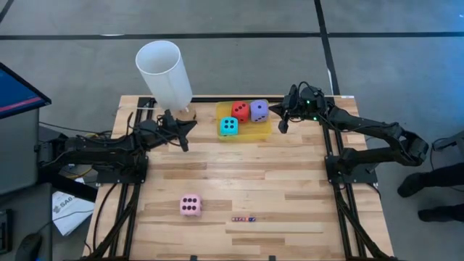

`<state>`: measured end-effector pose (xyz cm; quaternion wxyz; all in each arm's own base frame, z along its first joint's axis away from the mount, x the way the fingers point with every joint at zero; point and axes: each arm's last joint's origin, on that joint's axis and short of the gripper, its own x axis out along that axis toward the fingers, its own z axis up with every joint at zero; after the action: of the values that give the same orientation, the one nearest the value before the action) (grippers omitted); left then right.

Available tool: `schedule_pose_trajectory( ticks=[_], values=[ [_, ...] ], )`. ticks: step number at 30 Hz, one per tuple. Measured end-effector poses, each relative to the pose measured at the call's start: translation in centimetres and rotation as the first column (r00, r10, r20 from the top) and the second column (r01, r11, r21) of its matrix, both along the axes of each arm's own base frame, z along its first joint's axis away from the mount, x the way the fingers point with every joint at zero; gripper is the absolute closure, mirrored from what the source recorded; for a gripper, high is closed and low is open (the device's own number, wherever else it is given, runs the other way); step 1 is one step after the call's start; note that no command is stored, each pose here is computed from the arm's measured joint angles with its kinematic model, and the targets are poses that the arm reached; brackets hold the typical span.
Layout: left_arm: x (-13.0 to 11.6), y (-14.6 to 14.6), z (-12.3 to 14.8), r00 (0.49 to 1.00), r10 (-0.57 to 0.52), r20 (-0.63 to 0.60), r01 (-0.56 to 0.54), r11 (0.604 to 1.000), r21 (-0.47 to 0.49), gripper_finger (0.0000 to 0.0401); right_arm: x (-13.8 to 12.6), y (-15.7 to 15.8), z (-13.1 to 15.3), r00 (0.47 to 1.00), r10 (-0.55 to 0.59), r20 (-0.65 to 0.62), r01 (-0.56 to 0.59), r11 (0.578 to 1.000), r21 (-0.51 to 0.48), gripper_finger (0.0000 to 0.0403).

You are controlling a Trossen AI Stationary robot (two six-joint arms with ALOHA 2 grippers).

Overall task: Pick & Place Dice
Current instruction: Put the big pink dice into the yellow bin

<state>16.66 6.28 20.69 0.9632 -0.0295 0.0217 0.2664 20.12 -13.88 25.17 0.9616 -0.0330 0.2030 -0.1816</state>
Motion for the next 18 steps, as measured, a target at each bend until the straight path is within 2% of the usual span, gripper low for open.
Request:
schedule_pose_trajectory(
  ticks=[3,6,10,15,18],
  values=[
    [0.2,-0.5,0.1,0.996,-0.071,0.049,0.074,0.996,-0.056,0.0399,0.0,0.0,0.0,1.000,0.000,0.000,0.000,1.000,0.000,0.0403],
    [0.8,-1.9,0.2,0.985,-0.166,0.053,0.169,0.983,-0.066,0.0400,0.0,0.0,0.0,1.000,0.000,0.000,0.000,1.000,0.000,0.0403],
    [1.8,-4.2,0.3,0.987,-0.159,0.011,0.160,0.987,-0.034,0.0401,0.0,0.0,-0.1,1.000,0.000,-0.009,0.000,1.000,0.007,0.0403],
    [3.2,-6.8,0.8,0.994,-0.100,-0.044,0.101,0.995,0.028,0.0401,-0.2,0.1,-0.4,0.999,0.000,-0.041,0.001,1.000,0.030,0.0403],
    [4.0,-8.0,1.3,0.987,-0.095,-0.130,0.103,0.993,0.051,0.0401,-0.2,0.2,-0.6,0.998,0.001,-0.059,0.002,0.999,0.042,0.0403]
  ],
)
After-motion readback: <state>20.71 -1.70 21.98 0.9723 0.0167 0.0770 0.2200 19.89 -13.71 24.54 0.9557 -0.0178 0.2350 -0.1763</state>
